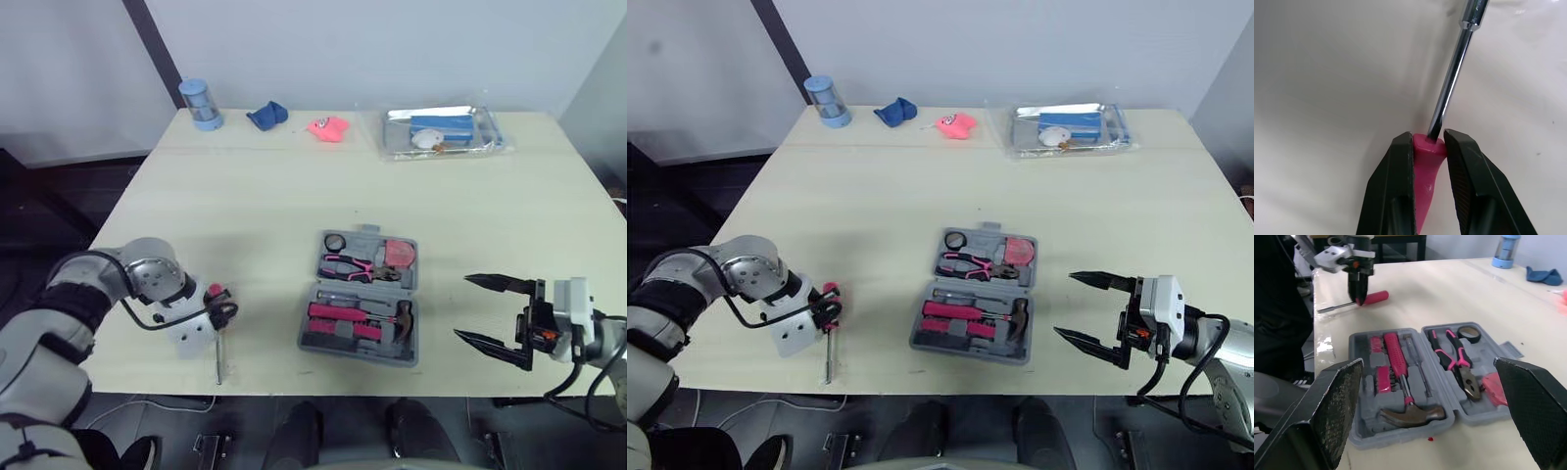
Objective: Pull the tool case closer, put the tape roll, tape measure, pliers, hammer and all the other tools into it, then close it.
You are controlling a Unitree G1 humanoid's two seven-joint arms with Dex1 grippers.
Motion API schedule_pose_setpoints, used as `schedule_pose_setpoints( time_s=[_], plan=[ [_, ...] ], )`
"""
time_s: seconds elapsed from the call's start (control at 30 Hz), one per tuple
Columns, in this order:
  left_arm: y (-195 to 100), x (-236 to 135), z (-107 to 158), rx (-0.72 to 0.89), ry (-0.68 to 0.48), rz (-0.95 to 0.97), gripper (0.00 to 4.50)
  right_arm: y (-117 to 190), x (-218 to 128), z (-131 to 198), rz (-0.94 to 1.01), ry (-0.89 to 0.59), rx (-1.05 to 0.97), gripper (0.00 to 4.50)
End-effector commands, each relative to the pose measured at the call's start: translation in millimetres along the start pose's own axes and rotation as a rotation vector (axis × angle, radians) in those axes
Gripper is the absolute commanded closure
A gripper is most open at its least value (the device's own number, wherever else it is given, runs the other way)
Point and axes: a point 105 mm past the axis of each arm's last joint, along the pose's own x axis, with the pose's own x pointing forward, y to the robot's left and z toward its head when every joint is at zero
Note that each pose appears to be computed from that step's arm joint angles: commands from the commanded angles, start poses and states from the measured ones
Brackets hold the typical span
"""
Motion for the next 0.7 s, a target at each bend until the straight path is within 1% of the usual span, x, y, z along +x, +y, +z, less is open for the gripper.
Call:
schedule_pose_setpoints(
  time_s=[0.03,0.1,0.27,0.33,0.43,0.57,0.7],
  plan=[
    [11.3,-14.7,-3.7,-0.158,-0.001,0.100,4.05,-1.4,-0.5,11.7,-0.003,-0.023,-0.046,0.00],
    [12.8,-17.5,-3.5,-0.281,-0.011,0.162,4.05,-1.4,0.9,11.5,-0.001,-0.026,-0.046,0.00],
    [2.1,-23.5,4.3,-0.588,-0.038,0.235,4.05,-2.3,2.0,11.4,0.002,-0.029,-0.044,0.00],
    [0.4,-25.4,11.5,-0.733,-0.078,0.283,4.05,-2.9,1.8,11.4,0.003,-0.028,-0.044,0.00],
    [6.4,-28.1,21.7,-0.937,-0.148,0.386,4.05,-3.6,1.8,11.2,0.006,-0.026,-0.045,0.00],
    [5.5,-29.3,36.9,-1.195,-0.212,0.441,4.05,-4.2,3.2,11.1,0.007,-0.030,-0.046,0.00],
    [7.2,-30.9,39.2,-1.399,-0.225,0.512,4.05,-4.4,4.9,9.8,0.006,-0.035,-0.045,0.00]
  ],
)
